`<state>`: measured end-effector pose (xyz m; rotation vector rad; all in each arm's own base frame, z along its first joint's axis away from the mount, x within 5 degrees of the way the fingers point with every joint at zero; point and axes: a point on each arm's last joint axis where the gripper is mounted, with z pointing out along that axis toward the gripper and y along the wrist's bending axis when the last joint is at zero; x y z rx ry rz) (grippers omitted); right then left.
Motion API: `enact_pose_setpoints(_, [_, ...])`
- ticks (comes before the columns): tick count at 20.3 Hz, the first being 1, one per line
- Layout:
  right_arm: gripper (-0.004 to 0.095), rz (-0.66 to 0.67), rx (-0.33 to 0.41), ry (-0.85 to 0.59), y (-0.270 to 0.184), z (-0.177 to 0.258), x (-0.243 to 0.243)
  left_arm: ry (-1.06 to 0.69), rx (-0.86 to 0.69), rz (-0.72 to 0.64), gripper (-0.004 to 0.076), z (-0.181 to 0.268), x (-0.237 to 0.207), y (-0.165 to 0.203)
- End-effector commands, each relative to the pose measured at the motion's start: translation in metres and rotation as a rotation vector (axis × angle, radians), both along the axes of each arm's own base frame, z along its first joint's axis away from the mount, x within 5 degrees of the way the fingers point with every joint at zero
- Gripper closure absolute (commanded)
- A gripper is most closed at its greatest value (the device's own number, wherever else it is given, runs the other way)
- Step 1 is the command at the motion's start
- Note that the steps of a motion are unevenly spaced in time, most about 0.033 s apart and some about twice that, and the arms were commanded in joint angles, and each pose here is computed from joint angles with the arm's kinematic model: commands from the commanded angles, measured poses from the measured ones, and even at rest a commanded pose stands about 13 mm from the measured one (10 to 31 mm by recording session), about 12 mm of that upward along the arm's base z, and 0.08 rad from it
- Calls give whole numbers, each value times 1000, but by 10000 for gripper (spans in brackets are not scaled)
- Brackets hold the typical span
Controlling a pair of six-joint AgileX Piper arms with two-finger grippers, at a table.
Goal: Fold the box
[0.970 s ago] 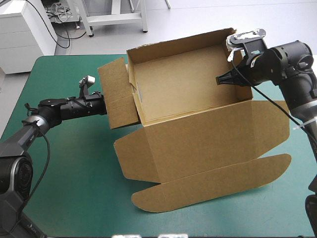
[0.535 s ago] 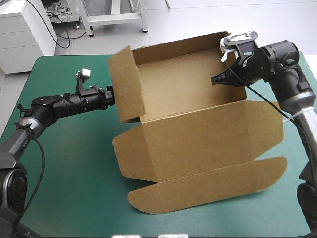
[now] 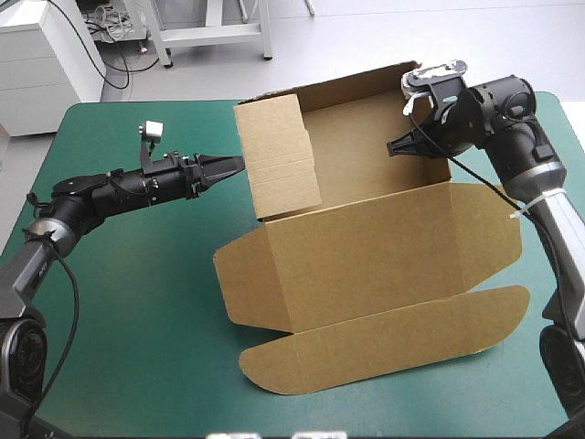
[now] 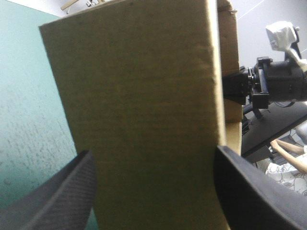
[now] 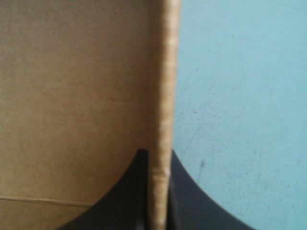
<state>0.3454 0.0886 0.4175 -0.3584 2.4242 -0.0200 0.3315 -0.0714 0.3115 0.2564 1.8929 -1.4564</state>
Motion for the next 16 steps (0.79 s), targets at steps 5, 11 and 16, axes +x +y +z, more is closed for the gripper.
enact_pose_setpoints(5, [930, 0, 18, -145, -5, 30, -10, -101, -156, -60, 232, 38, -13, -4])
enact_pose_setpoints(11, [927, 6, 58, -100, 3, 16, 2, -141, -147, -2, 232, 56, -22, -2])
enact_pose_setpoints(16, [927, 62, 90, -104, 25, 8, 7, -53, 32, 103, 272, 53, -27, 2])
